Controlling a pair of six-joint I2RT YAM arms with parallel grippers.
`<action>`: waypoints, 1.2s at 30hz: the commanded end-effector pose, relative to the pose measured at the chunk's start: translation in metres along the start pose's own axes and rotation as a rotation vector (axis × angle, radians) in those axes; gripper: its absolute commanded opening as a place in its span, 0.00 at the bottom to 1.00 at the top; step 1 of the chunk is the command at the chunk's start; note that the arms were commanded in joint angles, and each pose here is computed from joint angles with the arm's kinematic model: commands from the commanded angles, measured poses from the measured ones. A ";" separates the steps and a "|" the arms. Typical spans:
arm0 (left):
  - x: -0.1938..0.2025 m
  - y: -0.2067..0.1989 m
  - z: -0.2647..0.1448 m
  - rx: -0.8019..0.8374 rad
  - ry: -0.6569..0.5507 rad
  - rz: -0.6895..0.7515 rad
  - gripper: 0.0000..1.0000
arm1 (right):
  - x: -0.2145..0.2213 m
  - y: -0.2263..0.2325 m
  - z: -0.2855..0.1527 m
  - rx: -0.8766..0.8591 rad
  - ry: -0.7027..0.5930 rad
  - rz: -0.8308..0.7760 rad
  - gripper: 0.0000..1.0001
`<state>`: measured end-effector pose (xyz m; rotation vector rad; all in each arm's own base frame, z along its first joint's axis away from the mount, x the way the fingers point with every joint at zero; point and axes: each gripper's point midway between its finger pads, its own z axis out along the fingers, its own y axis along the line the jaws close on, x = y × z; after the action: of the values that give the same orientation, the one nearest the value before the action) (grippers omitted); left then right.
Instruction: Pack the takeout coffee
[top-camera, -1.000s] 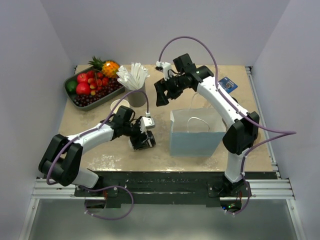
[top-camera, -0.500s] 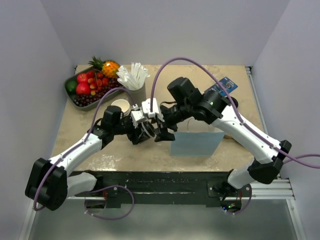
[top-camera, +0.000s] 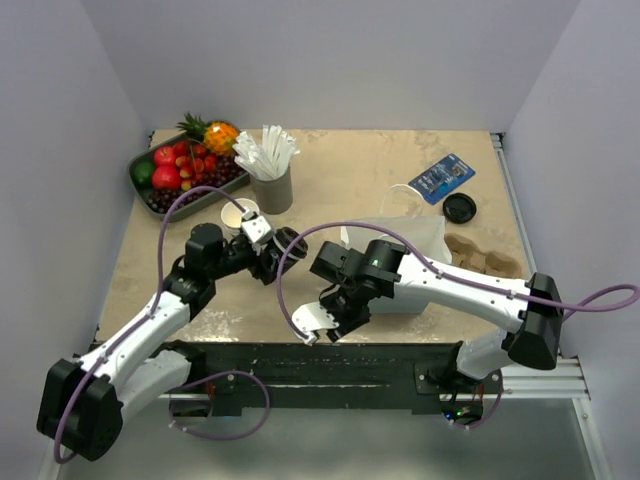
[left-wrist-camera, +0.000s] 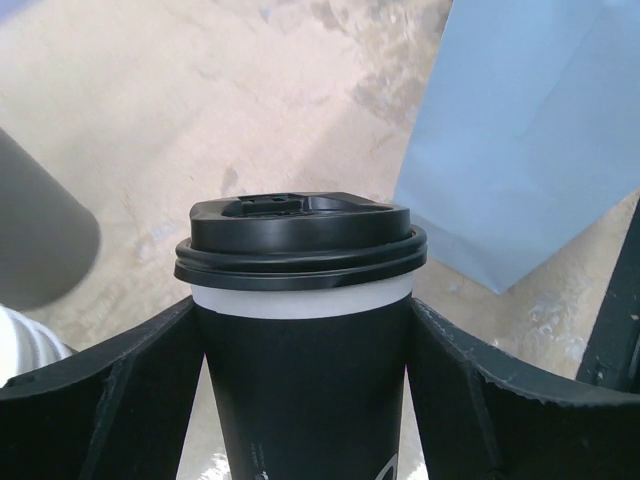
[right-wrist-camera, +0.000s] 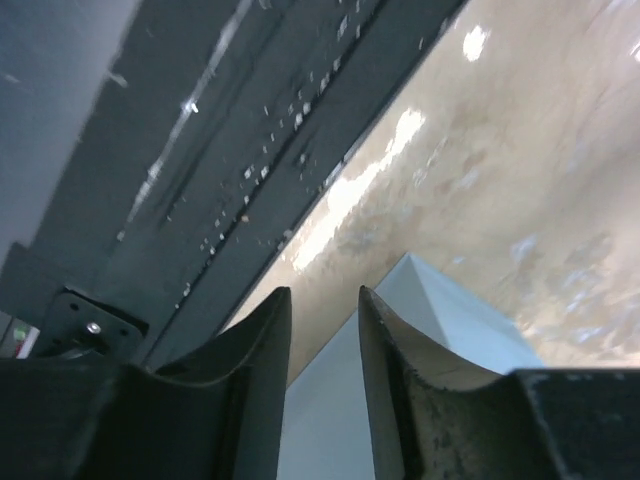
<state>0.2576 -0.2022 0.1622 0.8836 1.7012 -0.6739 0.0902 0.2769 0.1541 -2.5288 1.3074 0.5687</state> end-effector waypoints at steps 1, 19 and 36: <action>-0.037 0.004 -0.013 -0.060 -0.165 0.047 0.63 | 0.021 -0.026 0.010 0.133 0.065 0.003 0.34; -0.025 0.010 -0.027 -0.171 -0.268 -0.005 0.58 | 0.068 -0.149 -0.010 0.282 -0.243 0.751 0.42; -0.040 -0.010 -0.056 -0.134 -0.248 0.166 0.55 | -0.029 -0.170 -0.082 -0.341 -0.954 1.171 0.99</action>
<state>0.2275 -0.1697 0.1960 0.7371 1.4819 -0.5521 0.2388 0.3574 0.2137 -1.0863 2.1366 1.6785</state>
